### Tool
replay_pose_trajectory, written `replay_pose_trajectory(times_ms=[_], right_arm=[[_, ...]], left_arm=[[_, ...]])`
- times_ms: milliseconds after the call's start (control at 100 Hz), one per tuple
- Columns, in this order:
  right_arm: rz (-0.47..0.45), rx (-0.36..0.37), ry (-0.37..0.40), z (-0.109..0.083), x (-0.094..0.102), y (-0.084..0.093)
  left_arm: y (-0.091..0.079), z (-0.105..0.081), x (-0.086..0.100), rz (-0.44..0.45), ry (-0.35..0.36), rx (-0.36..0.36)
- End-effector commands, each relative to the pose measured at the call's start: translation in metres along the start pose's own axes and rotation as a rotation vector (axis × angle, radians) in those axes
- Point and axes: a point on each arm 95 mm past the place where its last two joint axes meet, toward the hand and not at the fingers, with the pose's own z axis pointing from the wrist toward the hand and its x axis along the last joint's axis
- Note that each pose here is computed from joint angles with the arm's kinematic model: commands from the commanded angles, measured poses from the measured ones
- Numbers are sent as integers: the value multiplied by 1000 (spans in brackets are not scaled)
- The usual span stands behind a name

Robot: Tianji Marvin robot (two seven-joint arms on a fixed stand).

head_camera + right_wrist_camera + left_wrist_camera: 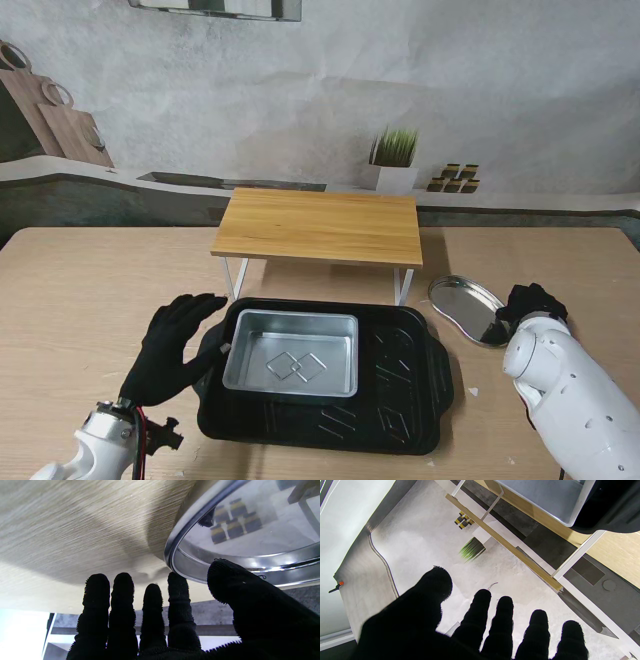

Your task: Stack the baking trays onto the shelf

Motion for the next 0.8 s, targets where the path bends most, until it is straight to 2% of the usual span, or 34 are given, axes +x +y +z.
replay_pose_trajectory(times_ms=[0,250,510,790], right_arm=[[8,22,15,-1,5,-5],[52,3,72,6,11,-8],[64,-11,70,16,18,-10],[44,-6,69,17,16,-12]], left_arm=[[1,0,1,-7,-1,-9],[2,0,1,-8,-6,-9],[2,1,0,-9,-10,-9],[1,1,-1,-5,-8,1]])
